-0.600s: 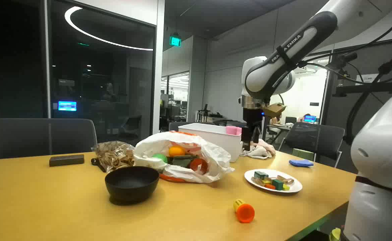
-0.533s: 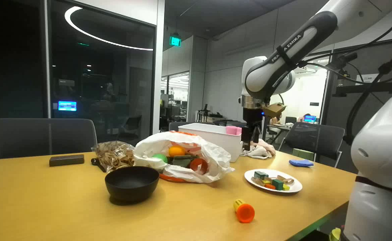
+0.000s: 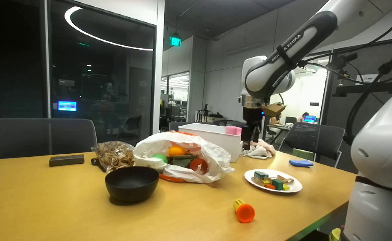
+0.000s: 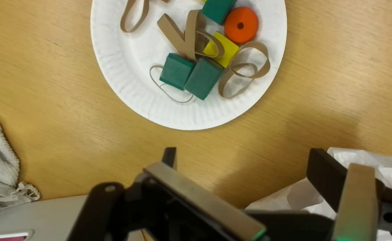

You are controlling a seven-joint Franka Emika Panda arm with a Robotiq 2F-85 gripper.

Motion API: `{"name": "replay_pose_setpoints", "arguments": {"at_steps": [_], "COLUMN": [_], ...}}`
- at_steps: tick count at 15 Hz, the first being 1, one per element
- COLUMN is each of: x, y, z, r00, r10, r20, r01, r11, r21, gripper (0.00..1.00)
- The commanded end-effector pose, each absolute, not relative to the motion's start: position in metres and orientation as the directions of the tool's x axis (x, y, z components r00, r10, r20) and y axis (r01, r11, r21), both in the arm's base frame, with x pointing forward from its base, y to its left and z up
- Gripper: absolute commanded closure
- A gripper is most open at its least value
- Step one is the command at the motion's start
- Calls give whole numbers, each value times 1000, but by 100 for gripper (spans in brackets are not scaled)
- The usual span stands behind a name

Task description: Remove the objects from the plastic bag, place the stuffed toys on the table and place the fruits inside the black bowl

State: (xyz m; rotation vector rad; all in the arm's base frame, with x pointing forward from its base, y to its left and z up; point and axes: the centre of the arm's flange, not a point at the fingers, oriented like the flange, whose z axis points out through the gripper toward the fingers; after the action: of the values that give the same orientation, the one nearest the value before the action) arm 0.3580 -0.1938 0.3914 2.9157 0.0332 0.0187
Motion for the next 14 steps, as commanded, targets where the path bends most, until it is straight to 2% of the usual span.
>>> {"name": "replay_pose_setpoints", "arguments": {"at_steps": [1,4,9,14], "x": [358,356,355,375], "y": [-194,-187,-109,-30], "z": [391,386,360,366], "r00": [1000,999,952,896], "r10": [24,48,283,435], "r20": [10,-18,-121,-95], "r01": [21,51,299,444], "r11": [-974,-973,-943,-885], "r21": [224,225,147,142], "gripper": [0,0,0,0]}}
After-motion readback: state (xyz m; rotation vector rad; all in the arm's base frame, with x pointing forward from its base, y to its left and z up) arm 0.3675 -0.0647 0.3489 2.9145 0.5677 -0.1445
